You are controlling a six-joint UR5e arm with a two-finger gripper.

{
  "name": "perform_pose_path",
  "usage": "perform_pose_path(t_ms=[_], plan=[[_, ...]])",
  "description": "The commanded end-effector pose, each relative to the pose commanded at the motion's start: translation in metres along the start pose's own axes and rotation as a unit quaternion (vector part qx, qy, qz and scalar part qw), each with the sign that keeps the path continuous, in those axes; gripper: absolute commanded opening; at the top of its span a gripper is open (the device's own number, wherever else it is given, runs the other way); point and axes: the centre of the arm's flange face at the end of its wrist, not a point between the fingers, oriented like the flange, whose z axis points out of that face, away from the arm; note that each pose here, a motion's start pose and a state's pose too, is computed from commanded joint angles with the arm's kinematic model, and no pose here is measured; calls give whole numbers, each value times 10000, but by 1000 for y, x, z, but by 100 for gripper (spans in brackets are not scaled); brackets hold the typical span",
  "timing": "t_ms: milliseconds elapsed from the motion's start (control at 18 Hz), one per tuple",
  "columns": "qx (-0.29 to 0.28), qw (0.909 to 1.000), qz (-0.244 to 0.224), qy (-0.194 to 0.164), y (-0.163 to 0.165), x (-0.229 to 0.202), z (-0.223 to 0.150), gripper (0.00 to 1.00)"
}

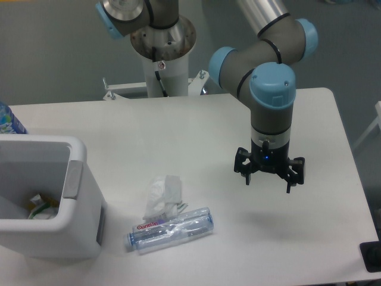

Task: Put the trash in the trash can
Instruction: 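Move the gripper over the crumpled white tissue and lower it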

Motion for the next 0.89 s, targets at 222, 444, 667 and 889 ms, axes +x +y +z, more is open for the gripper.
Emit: perform_pose_path(t_ms=[222,444,667,889], plan=[[-2,10000,7,18,1,3,-1,100],[-26,9994,219,253,0,56,5,100],[-91,9974,426,575,0,117,13,100],[-136,9937,808,763,-17,165,23,100]])
